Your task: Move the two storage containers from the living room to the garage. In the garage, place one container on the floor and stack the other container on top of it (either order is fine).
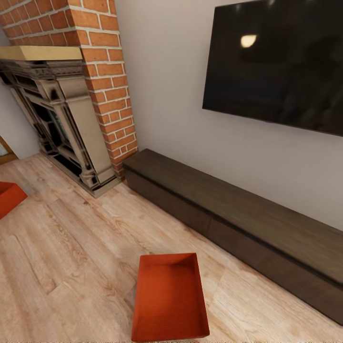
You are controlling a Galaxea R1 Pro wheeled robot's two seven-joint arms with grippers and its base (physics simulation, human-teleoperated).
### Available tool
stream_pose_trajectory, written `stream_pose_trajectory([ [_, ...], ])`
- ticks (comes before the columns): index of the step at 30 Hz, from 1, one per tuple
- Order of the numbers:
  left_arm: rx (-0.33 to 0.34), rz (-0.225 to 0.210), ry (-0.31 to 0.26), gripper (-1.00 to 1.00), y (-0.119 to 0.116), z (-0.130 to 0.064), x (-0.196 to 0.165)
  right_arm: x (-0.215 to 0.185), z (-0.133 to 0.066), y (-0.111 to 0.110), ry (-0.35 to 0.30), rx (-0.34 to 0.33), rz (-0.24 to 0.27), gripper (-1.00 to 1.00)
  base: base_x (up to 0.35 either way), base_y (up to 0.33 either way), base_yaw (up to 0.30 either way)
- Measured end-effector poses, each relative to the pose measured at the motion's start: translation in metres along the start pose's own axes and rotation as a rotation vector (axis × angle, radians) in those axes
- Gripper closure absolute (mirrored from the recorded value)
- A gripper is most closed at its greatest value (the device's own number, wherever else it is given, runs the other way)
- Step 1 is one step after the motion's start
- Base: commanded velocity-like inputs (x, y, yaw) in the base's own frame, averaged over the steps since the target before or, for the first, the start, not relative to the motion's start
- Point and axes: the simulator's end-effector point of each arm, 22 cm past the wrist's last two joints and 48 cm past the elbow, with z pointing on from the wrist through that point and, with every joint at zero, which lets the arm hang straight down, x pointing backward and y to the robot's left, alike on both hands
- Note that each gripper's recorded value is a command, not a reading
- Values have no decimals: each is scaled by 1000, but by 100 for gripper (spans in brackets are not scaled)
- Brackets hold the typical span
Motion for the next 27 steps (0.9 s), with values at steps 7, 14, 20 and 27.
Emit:
stream_pose_trajectory([
  [7, 0, 0, 11, -100, 0, 0, 4, 4, 0, 2, 10, -5, 0, -100, 0, 0, 0],
  [14, -1, 0, 22, -100, 0, 0, 9, 8, 1, 4, 20, -10, 1, -100, 0, 0, 0],
  [20, -1, 1, 32, -100, 0, 0, 12, 11, 1, 5, 28, -14, 1, -100, 0, 0, 0],
  [27, -1, 1, 43, -100, 0, 0, 16, 15, 1, 8, 38, -19, 1, -100, 0, 0, 0],
])
